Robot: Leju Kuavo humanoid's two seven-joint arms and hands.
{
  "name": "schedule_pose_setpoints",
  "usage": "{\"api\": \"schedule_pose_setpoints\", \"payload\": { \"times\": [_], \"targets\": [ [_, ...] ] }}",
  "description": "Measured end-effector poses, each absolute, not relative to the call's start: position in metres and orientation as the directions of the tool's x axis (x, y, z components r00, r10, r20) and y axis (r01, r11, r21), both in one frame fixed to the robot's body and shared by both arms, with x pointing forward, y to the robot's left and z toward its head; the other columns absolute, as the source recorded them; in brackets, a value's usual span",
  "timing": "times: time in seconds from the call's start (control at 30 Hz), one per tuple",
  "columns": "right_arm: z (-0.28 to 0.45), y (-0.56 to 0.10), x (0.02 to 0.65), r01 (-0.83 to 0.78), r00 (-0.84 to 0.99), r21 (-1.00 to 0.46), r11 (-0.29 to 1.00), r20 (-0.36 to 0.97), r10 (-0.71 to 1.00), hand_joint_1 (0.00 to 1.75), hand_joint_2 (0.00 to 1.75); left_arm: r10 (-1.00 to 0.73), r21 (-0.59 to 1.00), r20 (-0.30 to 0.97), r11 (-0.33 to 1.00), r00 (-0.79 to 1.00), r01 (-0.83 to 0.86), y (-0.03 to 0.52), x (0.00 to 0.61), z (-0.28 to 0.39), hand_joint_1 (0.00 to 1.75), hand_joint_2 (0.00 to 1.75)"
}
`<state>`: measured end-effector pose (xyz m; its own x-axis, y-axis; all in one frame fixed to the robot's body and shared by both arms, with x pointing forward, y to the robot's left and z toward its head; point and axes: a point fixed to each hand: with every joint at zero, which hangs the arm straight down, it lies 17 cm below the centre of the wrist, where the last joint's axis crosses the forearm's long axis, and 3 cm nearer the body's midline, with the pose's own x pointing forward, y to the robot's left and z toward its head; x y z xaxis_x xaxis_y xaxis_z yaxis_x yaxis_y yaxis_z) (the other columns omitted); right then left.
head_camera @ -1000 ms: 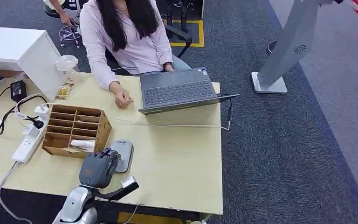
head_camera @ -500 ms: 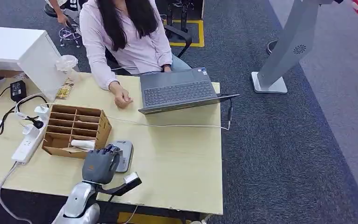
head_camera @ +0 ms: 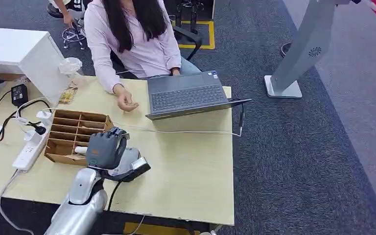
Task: Pass the card to the sensor for recognition and then transmit it.
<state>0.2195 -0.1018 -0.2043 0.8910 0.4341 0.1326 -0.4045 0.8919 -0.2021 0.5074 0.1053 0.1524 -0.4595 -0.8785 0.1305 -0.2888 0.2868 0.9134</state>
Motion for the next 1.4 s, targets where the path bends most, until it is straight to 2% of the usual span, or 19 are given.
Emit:
{"api": "schedule_pose_setpoints", "payload": {
  "times": [0.33, 0.57, 0.77, 0.8, 1.4],
  "targets": [
    [-0.204, -0.098, 0.219, -0.434, 0.877, -0.196, 0.879, 0.133, 0.462, 0.0, 1.75, -0.885, 0.872, 0.091, 0.292, -0.457, -0.392, 0.095, 0.541, 0.227, 1.75, 1.75],
    [-0.202, -0.093, 0.218, -0.495, 0.845, -0.191, 0.848, 0.119, 0.521, 0.0, 1.75, -0.917, 0.821, 0.016, 0.24, -0.4, -0.518, 0.092, 0.583, 0.324, 1.75, 1.75],
    [-0.201, -0.091, 0.217, -0.506, 0.839, -0.187, 0.842, 0.12, 0.53, 0.0, 1.75, -0.918, 0.813, 0.003, 0.234, -0.397, -0.533, 0.085, 0.594, 0.35, 1.75, 1.75],
    [-0.201, -0.091, 0.218, -0.506, 0.839, -0.187, 0.842, 0.12, 0.531, 0.0, 1.75, -0.917, 0.814, 0.007, 0.237, -0.399, -0.531, 0.084, 0.595, 0.351, 0.0, 1.75],
    [-0.2, -0.089, 0.216, -0.501, 0.843, -0.179, 0.847, 0.118, 0.524, 0.0, 1.75, -0.919, 0.841, 0.041, 0.244, -0.392, -0.483, 0.088, 0.603, 0.33, 0.0, 1.75]
  ]
}}
